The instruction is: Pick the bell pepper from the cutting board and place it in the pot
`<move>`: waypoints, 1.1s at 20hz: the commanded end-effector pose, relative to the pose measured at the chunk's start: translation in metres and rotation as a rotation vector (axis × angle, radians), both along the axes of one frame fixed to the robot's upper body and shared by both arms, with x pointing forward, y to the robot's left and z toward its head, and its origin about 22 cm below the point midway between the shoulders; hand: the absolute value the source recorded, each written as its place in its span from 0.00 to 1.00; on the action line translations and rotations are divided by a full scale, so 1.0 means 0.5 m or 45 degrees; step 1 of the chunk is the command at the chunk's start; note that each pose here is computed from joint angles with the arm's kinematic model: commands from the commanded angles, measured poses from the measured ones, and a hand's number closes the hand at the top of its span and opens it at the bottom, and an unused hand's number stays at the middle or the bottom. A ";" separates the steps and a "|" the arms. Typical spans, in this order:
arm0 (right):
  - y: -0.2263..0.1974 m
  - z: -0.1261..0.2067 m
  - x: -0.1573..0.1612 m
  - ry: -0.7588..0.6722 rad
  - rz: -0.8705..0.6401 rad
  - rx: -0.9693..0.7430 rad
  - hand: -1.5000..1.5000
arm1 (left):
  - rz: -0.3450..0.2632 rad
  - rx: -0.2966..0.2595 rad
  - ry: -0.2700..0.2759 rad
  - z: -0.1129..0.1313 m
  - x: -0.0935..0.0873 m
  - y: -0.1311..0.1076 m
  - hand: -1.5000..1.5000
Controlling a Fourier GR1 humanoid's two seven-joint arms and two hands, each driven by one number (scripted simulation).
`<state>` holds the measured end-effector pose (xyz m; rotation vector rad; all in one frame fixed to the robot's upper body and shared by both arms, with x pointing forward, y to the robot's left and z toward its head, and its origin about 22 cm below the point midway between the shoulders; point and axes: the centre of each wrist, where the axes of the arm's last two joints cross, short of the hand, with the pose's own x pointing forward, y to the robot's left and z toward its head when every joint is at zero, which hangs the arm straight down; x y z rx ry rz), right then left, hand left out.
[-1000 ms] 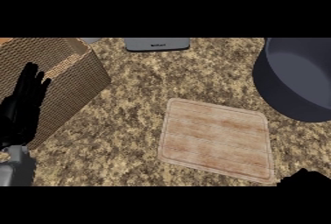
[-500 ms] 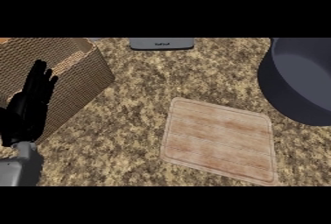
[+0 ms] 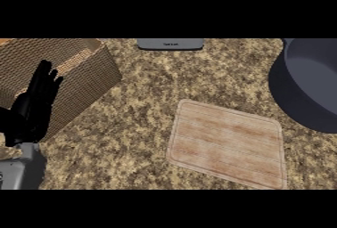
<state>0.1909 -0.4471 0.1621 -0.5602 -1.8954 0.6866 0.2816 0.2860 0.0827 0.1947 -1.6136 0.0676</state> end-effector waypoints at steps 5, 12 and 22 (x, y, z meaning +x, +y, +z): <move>-0.026 -0.035 0.149 0.084 -0.064 0.063 1.00 | -0.007 -0.006 -0.001 -0.003 0.027 -0.015 0.50; -0.082 -0.022 0.168 -0.131 -0.312 -0.258 1.00 | -0.055 0.015 -0.015 0.011 0.018 -0.006 0.50; -0.078 -0.155 0.277 -0.055 -0.375 -0.397 1.00 | -0.052 -0.001 -0.016 0.004 0.022 -0.022 0.50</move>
